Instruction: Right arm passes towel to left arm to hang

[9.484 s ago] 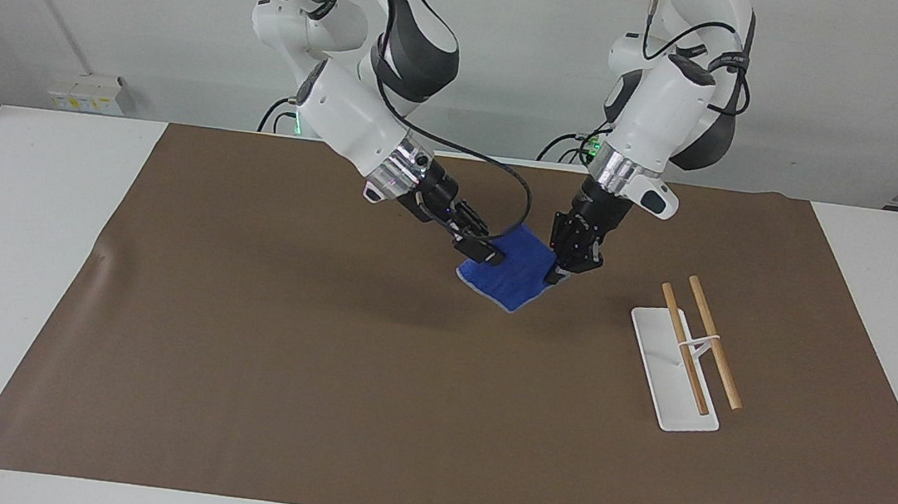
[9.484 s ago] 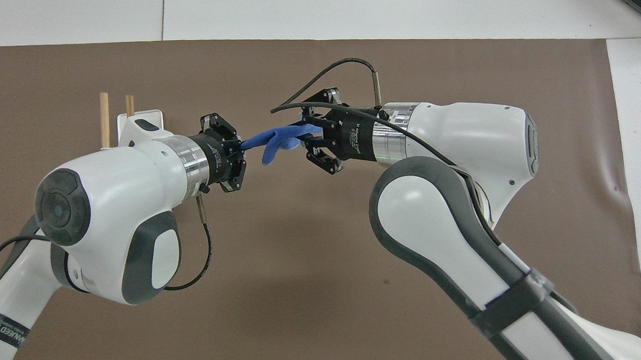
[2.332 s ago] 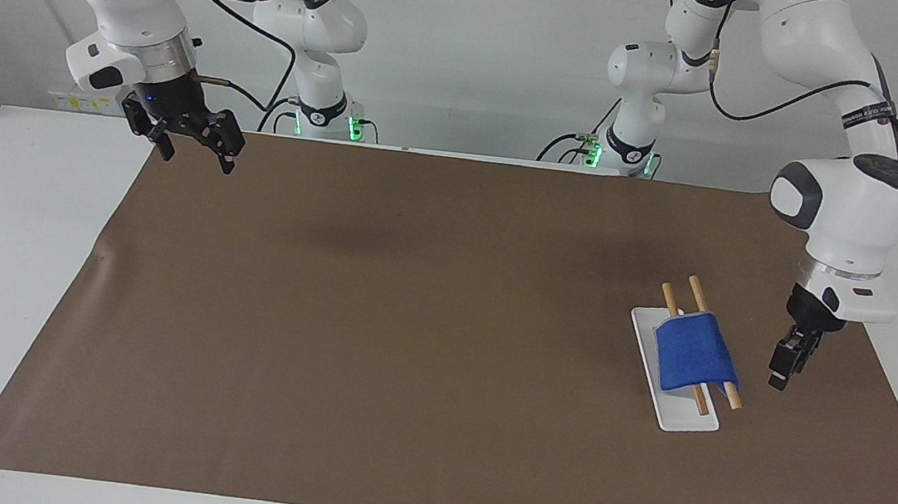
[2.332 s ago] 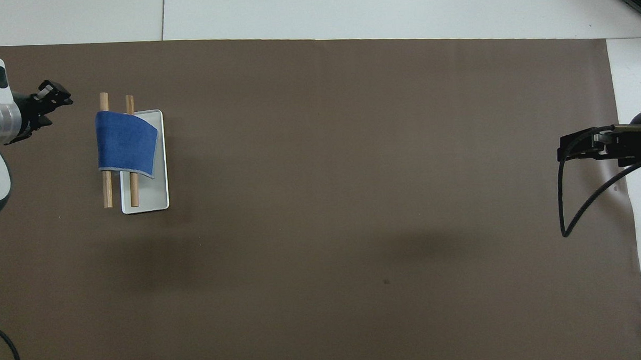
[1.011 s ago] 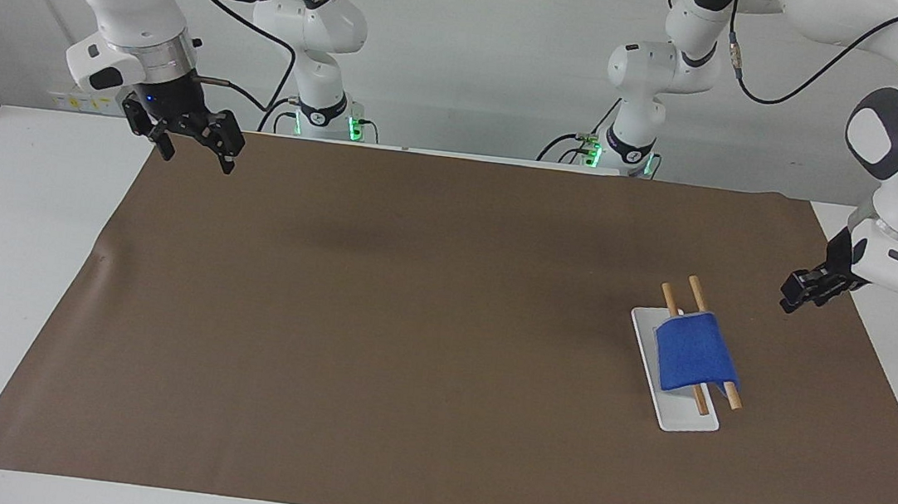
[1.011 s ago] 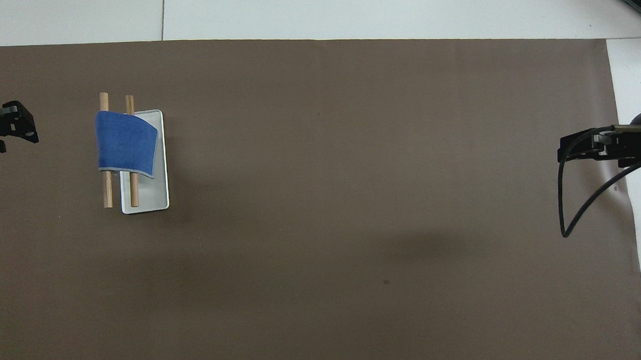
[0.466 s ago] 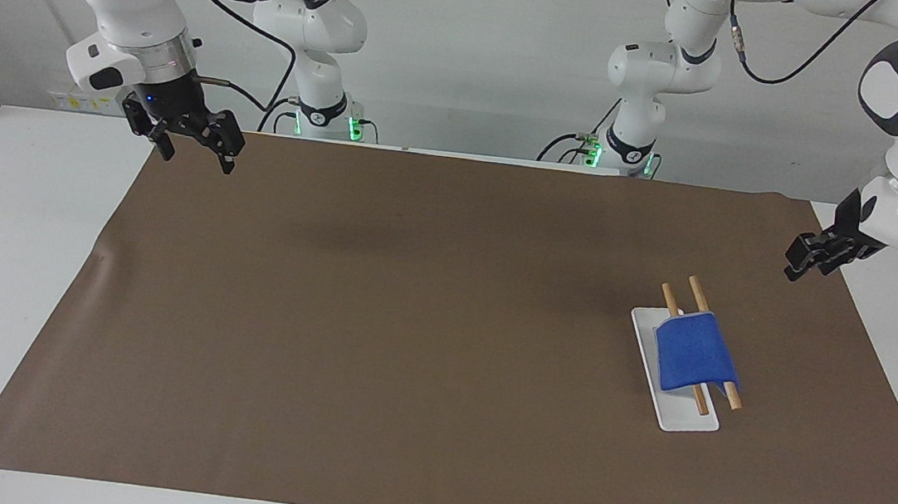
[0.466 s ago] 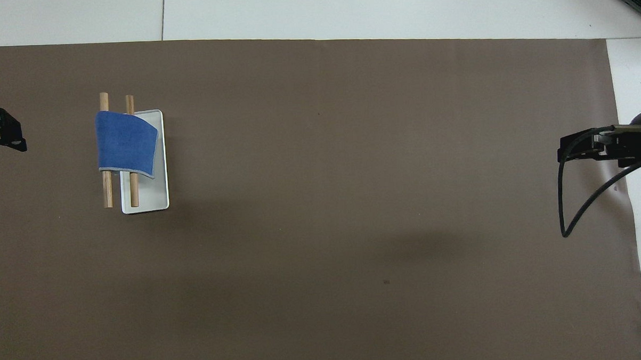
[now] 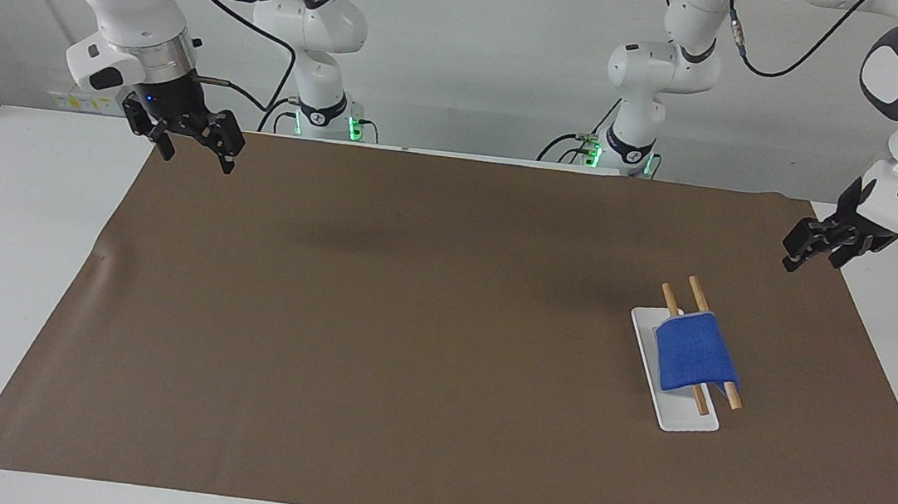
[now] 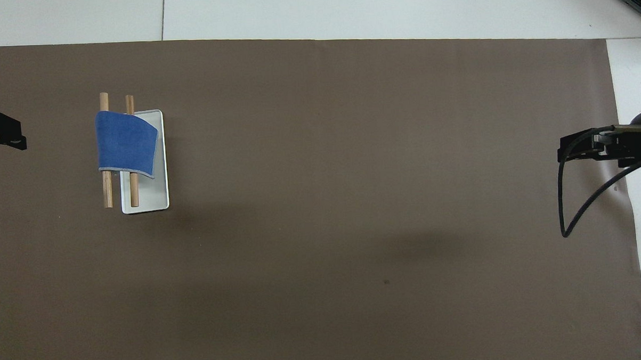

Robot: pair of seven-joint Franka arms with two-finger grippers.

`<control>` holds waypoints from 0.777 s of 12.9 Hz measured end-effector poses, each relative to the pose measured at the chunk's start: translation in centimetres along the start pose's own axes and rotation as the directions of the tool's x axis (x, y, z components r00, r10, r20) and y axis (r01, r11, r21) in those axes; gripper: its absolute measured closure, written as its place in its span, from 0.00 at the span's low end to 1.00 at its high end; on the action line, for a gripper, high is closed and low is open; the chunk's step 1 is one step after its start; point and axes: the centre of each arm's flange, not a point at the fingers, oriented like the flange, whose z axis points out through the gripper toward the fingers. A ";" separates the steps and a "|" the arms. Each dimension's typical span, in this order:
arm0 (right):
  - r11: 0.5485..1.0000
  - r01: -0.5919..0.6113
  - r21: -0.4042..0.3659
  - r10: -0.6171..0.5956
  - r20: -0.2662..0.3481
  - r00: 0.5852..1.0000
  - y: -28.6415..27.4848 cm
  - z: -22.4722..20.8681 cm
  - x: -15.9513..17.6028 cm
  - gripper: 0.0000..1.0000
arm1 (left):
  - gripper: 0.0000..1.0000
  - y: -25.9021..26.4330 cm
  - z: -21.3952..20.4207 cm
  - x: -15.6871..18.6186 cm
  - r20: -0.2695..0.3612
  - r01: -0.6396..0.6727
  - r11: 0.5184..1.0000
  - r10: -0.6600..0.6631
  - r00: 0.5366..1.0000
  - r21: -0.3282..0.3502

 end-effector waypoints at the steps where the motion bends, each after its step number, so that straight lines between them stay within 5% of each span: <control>1: 1.000 0.000 0.000 0.000 0.000 1.000 0.0 0.0 0.0 0.00 | 0.01 0.0 0.1 -0.1 0.001 -0.002 1.000 0.002 1.000 0.000; 10: 1.000 0.000 0.000 0.000 0.000 1.000 0.0 0.0 0.0 0.00 | 0.00 -0.3 -0.9 -1.3 0.026 0.001 1.000 -0.001 1.000 0.002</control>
